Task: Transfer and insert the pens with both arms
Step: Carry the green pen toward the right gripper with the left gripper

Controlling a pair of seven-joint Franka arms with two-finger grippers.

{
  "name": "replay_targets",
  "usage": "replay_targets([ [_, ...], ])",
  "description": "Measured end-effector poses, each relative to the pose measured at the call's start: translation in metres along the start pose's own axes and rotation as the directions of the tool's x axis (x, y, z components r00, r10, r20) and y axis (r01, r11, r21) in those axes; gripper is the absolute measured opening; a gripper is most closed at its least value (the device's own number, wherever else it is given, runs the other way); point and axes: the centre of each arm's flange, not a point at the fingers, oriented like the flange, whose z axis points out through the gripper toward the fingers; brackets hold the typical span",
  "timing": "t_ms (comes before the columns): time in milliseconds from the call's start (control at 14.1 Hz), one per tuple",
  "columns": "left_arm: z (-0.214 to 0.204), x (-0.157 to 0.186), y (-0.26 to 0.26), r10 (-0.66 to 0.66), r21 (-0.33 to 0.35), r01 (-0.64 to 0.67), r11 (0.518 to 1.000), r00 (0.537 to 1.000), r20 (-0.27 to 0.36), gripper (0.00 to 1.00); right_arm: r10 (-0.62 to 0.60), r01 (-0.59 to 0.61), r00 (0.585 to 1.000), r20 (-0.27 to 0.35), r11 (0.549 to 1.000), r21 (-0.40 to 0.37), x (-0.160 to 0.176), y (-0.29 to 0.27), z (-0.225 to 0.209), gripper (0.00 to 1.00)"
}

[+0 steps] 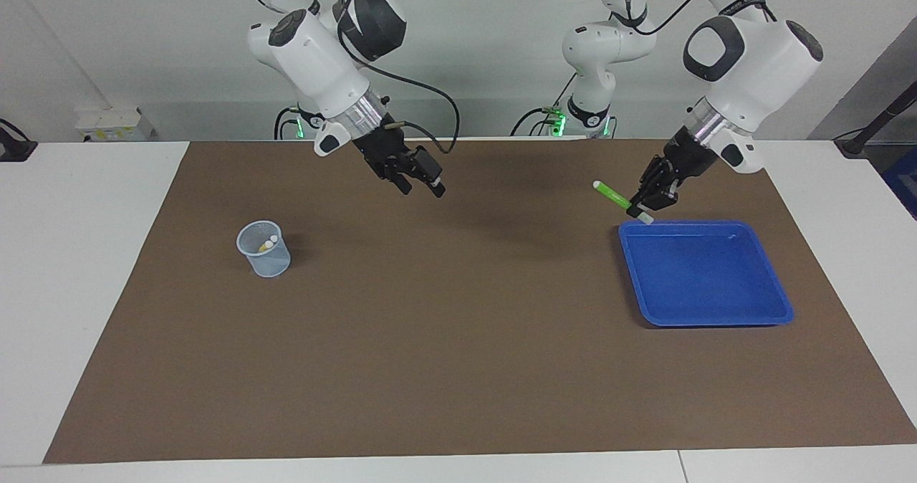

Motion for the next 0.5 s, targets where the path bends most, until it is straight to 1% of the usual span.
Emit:
replay_targets([
  [284, 0.026, -0.062, -0.008, -0.169, -0.034, 0.169, 0.985, 0.986, -0.002, 0.17, 0.004, -0.004, 1.000, -0.008, 1.000, 0.018, 0.000, -0.002, -0.001, 1.00],
  [497, 0.033, -0.097, -0.015, -0.281, -0.053, 0.281, 0.958, 0.960, 0.012, 0.17, -0.014, 0.016, 1.000, -0.024, 0.998, 0.067, -0.017, -0.016, 0.004, 1.00],
])
